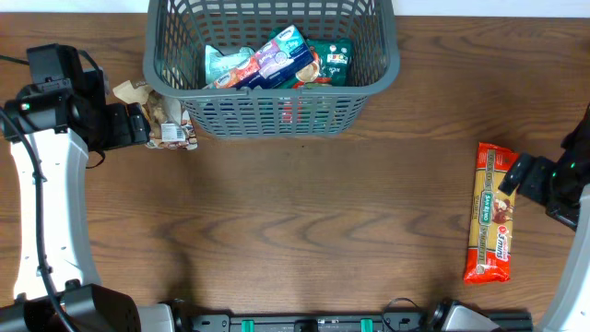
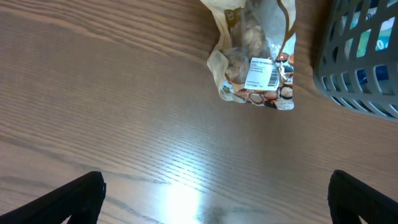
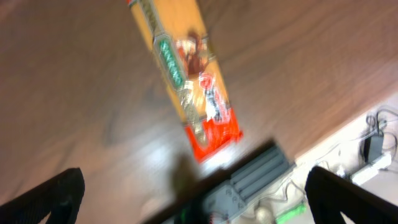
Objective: Pack container
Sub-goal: 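Move the right gripper back to the San Remo spaghetti pack, then grasp the spaghetti pack with the right gripper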
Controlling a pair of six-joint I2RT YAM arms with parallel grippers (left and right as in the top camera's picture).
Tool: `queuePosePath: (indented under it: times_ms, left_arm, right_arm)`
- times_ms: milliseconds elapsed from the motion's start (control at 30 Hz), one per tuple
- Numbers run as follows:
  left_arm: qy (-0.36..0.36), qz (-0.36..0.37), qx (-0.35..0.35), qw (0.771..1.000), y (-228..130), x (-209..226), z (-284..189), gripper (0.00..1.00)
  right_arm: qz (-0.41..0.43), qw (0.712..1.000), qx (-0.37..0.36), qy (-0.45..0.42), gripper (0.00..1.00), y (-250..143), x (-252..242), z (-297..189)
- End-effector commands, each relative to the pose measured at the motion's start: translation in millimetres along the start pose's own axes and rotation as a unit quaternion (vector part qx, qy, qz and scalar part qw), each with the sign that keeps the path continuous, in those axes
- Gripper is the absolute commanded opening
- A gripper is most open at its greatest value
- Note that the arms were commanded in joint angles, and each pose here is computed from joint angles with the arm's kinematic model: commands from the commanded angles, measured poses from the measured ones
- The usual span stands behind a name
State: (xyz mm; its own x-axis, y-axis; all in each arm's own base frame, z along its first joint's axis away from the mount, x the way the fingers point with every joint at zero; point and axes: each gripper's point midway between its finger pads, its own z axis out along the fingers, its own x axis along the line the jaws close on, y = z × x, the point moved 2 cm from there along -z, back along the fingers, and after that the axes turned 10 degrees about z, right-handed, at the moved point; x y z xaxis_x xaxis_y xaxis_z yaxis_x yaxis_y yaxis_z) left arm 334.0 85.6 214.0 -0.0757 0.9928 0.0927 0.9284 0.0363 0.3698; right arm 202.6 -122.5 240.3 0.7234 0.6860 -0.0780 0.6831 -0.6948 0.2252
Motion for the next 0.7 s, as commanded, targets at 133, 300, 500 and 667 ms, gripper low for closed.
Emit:
queuePosePath:
  times_ms: [133,300,500,667]
  left_arm:
    - [-0.003,0.002,-0.004,1.0,0,-2,-2,0.99]
    - [-0.003,0.002,-0.004,1.0,0,-2,-2,0.99]
    - [-0.003,0.002,-0.004,1.0,0,-2,-2,0.99]
    - [-0.003,0.002,-0.004,1.0,0,-2,-2,0.99]
  right_arm:
    - [-0.005,1.0,-0.013,-0.017,0.99,11,-13,65]
    - [-0.02,1.0,-0.017,0.004,0.99,13,-5,109]
    - [-0.019,0.999,-0.023,0.022,0.99,8,5,146]
    - [-0.018,0.999,-0.033,0.031,0.99,7,8,158]
